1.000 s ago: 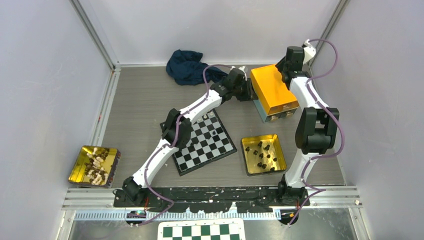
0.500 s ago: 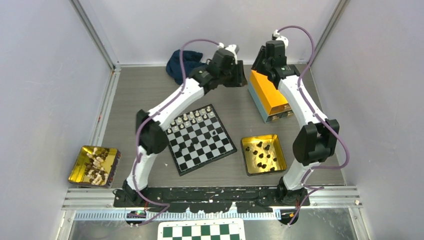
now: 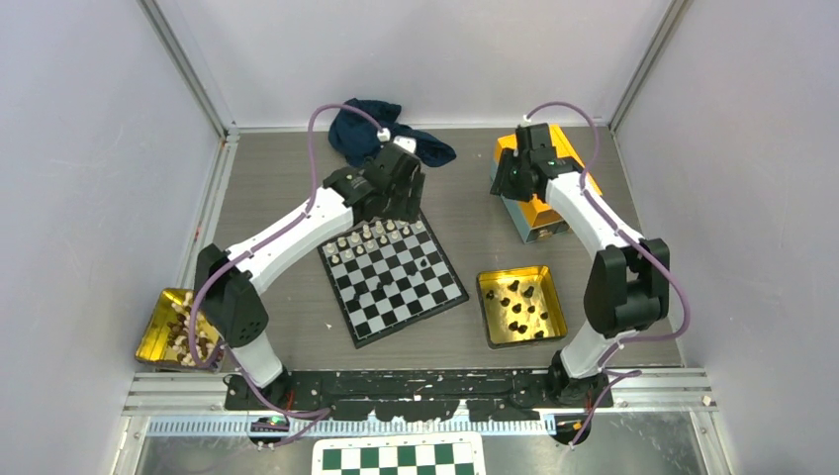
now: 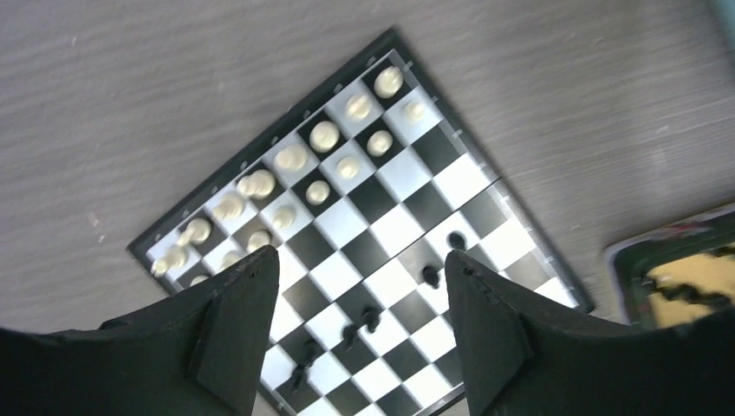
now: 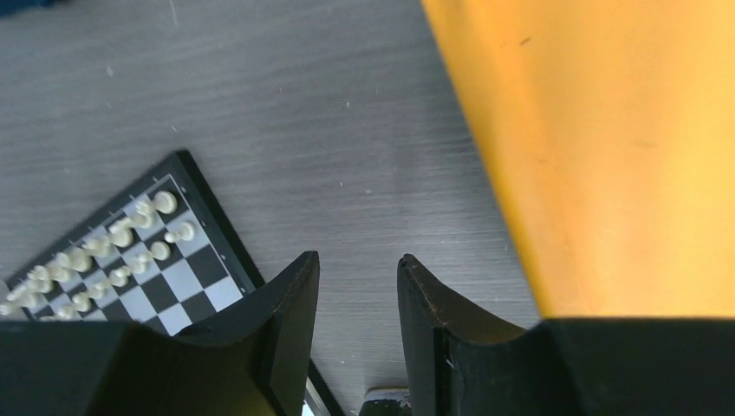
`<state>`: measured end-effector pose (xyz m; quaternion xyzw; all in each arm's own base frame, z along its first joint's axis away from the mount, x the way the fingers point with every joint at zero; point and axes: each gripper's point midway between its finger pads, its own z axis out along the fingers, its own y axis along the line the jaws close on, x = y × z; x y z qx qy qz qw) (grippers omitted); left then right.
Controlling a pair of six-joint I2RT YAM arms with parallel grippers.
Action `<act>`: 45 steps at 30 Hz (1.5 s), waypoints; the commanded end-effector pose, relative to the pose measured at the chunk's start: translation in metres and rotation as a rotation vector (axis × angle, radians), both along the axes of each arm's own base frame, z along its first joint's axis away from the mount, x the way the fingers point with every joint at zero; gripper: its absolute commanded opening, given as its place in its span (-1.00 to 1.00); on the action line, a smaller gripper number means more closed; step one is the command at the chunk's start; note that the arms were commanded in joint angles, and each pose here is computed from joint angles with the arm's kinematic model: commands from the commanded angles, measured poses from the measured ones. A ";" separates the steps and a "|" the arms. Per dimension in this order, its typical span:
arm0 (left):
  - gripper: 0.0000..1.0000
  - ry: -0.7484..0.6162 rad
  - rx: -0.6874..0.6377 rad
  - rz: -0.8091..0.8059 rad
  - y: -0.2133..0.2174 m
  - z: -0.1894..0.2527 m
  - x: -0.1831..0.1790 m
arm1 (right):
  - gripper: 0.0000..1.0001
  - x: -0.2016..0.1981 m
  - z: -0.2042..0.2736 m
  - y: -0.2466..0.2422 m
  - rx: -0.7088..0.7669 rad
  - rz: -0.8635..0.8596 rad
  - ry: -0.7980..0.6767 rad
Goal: Set up the chess pieces on the board
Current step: Move the distractor to the corner of the board.
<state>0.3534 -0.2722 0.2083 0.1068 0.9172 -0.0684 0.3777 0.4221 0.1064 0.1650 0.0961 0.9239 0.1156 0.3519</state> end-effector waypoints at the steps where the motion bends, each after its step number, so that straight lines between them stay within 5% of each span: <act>1: 0.46 -0.068 0.043 0.066 0.038 0.020 -0.013 | -0.11 0.003 -0.020 0.015 -0.001 0.068 0.025; 12: 0.55 -0.033 0.034 0.193 0.092 0.002 -0.064 | -0.11 0.036 -0.067 -0.002 -0.152 0.040 0.058; 13: 0.84 -0.029 0.032 0.206 0.096 0.001 -0.068 | -0.12 0.040 -0.068 -0.005 -0.168 0.035 0.055; 15: 0.99 -0.020 0.031 0.230 0.105 -0.003 -0.077 | -0.12 0.049 -0.070 -0.010 -0.202 0.025 0.046; 36: 0.98 0.078 -0.041 0.578 0.169 -0.074 -0.142 | -0.10 0.119 -0.089 -0.146 -0.286 -0.234 0.052; 45: 0.96 0.140 -0.037 0.629 0.181 -0.089 -0.163 | -0.10 0.142 -0.084 -0.155 -0.245 -0.229 0.018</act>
